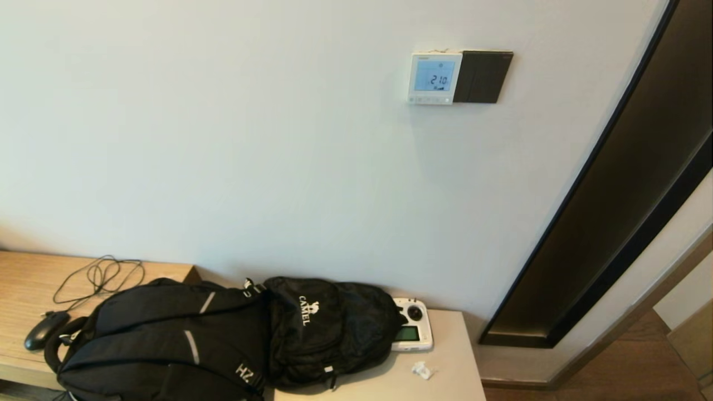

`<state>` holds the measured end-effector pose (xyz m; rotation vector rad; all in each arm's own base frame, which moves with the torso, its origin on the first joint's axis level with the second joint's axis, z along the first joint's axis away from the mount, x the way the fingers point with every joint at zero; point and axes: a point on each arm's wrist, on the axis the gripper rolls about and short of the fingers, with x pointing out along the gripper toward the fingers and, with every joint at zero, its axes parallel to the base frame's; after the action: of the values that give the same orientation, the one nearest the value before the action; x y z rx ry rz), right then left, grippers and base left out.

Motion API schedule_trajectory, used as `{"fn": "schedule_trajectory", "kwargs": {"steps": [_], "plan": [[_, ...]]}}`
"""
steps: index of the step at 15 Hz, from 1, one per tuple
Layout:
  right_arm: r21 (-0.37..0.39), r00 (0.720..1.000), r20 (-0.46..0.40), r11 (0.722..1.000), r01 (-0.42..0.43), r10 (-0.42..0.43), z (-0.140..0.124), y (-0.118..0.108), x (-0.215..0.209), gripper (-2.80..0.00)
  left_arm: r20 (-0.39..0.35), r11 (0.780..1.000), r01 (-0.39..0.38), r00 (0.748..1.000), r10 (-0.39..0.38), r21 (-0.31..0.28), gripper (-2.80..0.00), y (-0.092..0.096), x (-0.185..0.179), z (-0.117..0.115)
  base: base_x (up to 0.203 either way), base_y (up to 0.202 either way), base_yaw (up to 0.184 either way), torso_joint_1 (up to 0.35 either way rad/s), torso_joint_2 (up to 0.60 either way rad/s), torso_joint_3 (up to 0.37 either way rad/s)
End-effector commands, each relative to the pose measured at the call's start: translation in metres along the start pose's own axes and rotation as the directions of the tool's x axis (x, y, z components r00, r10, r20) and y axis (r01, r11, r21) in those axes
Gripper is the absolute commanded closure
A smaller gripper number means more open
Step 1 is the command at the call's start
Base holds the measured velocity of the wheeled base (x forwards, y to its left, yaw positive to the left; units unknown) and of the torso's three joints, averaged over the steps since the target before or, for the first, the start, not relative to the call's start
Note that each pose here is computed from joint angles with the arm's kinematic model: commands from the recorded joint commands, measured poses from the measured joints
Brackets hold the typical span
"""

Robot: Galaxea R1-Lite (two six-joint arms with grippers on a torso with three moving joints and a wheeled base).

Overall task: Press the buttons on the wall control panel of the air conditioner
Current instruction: Turn off the central air conditioner

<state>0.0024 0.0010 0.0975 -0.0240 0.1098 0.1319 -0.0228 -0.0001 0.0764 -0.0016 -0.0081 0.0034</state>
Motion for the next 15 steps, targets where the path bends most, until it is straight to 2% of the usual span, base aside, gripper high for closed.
{"fn": "schedule_trajectory", "kwargs": {"steps": [1,4,6,9,11,13,15], "plan": [[-0.006,1.0,0.004,1.0,-0.002,0.002,-0.002,0.0,-0.001,0.0,0.003,1.0,-0.001,1.0,0.001,0.0,0.0,0.0,0.0,0.0,0.0,0.0,0.0,0.0,0.0,0.0],[0.001,1.0,-0.01,1.0,-0.001,0.001,-0.004,0.0,-0.001,0.0,0.003,1.0,-0.001,1.0,0.001,0.0,0.0,0.0,0.0,0.0,0.0,0.0,0.0,0.0,0.0,0.0],[0.003,0.999,-0.006,0.999,0.039,-0.039,-0.005,0.001,-0.002,0.0,0.003,1.0,-0.001,1.0,0.001,0.0,0.0,0.0,0.0,0.0,0.0,0.0,0.0,0.0,0.0,0.0],[-0.009,0.995,0.093,0.999,0.044,-0.043,-0.008,0.003,-0.013,0.0,0.002,1.0,-0.001,1.0,0.001,0.0,0.0,0.0,0.0,0.0,0.0,0.0,0.0,0.0,0.0,0.0],[-0.016,0.989,0.125,0.996,0.087,-0.085,-0.014,0.004,-0.021,0.0,0.002,1.0,-0.001,1.0,0.001,0.0,0.0,0.0,0.0,0.0,0.0,0.0,0.0,0.0,0.0,0.0],[-0.087,0.987,0.106,0.988,0.13,-0.12,-0.024,0.004,-0.023,0.0,0.003,1.0,-0.001,1.0,0.001,0.0,0.0,0.0,0.0,0.0,0.0,0.0,0.0,0.0,0.0,0.0],[-0.084,0.986,0.113,0.988,0.132,-0.122,-0.024,0.004,-0.023,0.0,0.002,1.0,-0.001,1.0,0.001,0.0,0.0,0.0,0.0,0.0,0.0,0.0,0.0,0.0,0.0,0.0]]}}
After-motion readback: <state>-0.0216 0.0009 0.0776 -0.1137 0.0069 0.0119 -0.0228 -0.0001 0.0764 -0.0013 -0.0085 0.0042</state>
